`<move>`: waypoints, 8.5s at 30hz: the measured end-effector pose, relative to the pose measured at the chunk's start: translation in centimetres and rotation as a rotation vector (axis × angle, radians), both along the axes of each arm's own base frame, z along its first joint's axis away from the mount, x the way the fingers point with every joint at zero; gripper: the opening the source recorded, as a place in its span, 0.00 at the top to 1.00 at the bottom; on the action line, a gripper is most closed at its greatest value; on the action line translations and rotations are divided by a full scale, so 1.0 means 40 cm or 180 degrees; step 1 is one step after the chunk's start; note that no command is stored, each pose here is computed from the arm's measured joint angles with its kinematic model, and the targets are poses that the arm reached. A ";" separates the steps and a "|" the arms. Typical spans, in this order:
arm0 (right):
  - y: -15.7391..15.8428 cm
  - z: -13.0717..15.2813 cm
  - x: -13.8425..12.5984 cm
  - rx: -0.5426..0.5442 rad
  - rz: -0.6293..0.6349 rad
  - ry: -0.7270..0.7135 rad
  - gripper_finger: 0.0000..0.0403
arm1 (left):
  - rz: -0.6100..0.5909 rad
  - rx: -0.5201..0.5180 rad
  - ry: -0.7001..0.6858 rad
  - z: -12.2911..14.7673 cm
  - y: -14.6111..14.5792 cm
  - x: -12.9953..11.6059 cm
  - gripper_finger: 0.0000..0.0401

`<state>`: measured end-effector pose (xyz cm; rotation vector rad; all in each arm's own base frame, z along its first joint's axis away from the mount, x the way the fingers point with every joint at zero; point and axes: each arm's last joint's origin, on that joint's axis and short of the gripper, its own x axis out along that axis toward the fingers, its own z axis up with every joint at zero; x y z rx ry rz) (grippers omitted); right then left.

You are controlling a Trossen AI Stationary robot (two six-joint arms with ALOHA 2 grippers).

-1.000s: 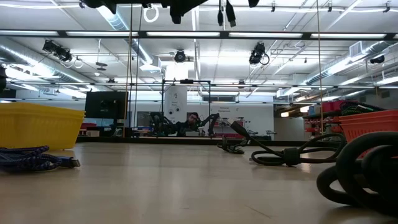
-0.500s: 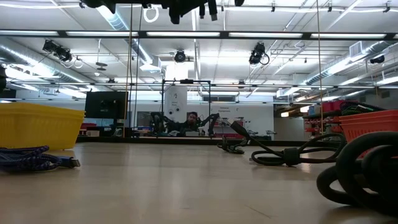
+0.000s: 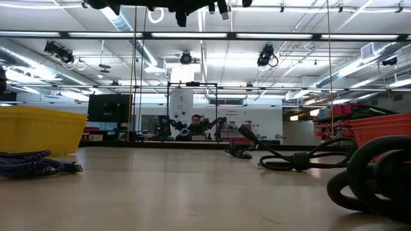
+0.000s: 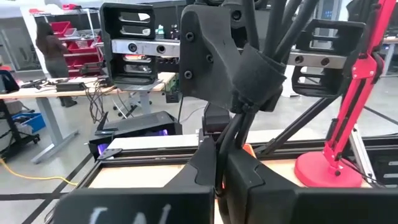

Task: Pick & Place USB Port
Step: Put the black charger cable into the yellow basket, then put the black charger cable into the orange basket

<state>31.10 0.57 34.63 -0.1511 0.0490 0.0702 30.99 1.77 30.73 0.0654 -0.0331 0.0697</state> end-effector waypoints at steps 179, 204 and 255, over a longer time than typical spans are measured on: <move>-0.144 -0.064 -0.174 0.0367 -0.0859 0.0942 0.55 | -0.0947 0.0135 0.4938 -0.393 -0.408 -0.147 0.62; -0.144 -0.068 -0.176 0.0357 -0.0870 0.0999 0.55 | -0.0592 0.0205 0.4272 -0.298 -0.395 -0.074 0.93; -0.018 -0.095 -0.151 0.0102 -0.0581 -0.0225 0.55 | 0.0457 0.0919 0.1019 0.074 -0.077 0.157 0.93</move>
